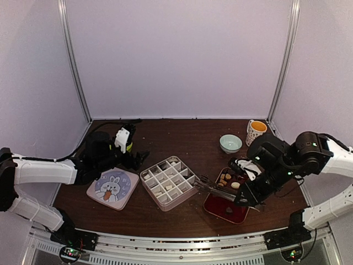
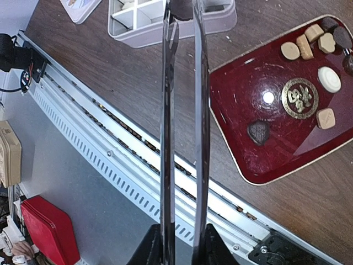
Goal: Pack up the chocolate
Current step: Pick up the fake chocolate from the plate, then place the fake chocolate in the empty pocket of the box.
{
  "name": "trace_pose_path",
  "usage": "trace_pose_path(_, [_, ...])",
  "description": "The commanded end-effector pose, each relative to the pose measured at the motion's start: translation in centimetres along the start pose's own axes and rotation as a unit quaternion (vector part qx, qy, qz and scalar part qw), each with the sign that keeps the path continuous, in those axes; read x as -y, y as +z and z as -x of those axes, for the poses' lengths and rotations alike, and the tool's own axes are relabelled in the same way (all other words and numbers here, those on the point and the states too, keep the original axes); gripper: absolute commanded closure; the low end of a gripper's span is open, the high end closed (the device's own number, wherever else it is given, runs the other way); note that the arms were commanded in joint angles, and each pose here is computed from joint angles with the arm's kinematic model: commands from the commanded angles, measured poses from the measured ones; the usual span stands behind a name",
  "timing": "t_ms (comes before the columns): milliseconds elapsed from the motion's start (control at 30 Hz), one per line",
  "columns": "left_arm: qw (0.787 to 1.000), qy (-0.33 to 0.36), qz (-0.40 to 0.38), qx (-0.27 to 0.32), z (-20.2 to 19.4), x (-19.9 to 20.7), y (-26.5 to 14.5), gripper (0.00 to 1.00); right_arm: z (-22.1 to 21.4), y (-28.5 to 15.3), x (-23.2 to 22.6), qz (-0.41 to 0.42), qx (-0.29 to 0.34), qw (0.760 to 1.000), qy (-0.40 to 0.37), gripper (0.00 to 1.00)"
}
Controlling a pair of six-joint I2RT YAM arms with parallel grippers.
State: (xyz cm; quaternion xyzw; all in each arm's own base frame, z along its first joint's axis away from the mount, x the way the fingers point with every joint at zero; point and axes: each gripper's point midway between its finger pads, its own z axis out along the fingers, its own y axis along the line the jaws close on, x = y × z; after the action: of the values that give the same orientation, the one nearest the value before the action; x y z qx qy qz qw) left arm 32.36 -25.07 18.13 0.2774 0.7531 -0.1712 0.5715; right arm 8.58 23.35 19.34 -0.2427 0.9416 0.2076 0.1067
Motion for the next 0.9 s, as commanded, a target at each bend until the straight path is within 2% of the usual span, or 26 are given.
trace_pose_path(0, [1.000,0.004,-0.007,0.024,1.6,0.3,0.2,0.02,3.8,-0.5,-2.9,0.031,0.043,0.998,-0.026,0.80])
trace_pose_path(400, [1.000,0.004,-0.006,0.025,1.7,0.3,0.2,0.02,5.0,2.8,-6.1,0.076,0.008,0.996,-0.049,0.79])
trace_pose_path(867, [1.000,0.004,-0.007,0.023,1.6,0.3,0.2,0.02,4.5,4.6,-5.8,0.067,-0.011,0.996,-0.050,0.75])
